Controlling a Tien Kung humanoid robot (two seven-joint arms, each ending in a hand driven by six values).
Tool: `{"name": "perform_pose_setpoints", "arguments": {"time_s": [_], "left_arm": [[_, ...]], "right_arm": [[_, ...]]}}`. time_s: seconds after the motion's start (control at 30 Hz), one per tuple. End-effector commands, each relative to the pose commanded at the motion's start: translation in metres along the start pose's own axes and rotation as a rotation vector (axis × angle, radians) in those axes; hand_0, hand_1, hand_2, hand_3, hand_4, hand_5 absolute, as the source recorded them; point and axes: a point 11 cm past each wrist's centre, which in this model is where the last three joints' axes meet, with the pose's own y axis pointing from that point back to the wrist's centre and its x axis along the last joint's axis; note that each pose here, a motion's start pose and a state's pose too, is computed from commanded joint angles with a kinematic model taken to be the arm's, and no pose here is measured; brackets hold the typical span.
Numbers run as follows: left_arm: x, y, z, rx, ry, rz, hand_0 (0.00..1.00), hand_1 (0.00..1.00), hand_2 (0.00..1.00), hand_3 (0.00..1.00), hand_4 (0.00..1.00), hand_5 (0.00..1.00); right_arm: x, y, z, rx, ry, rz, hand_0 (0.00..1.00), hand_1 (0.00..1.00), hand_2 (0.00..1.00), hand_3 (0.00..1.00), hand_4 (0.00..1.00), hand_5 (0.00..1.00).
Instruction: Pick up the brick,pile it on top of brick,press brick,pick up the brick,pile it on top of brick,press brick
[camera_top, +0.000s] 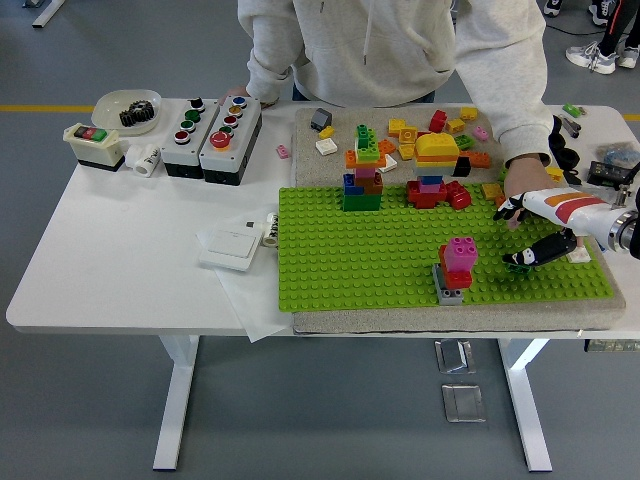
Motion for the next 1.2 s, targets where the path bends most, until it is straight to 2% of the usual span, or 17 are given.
{"name": "perform_pose_setpoints", "arguments": {"time_s": [1.2], "left_arm": [[0.0015,0.0008,0.0045,-0.006,0.005,0.001,0.786,0.706,0.600,0.533,0.524,0.509]], "right_arm": [[0.0064,0.0071,0.0069,0.004,-0.010,0.046,0.700,0.676,0.735,0.718,0.905,0.406]]}}
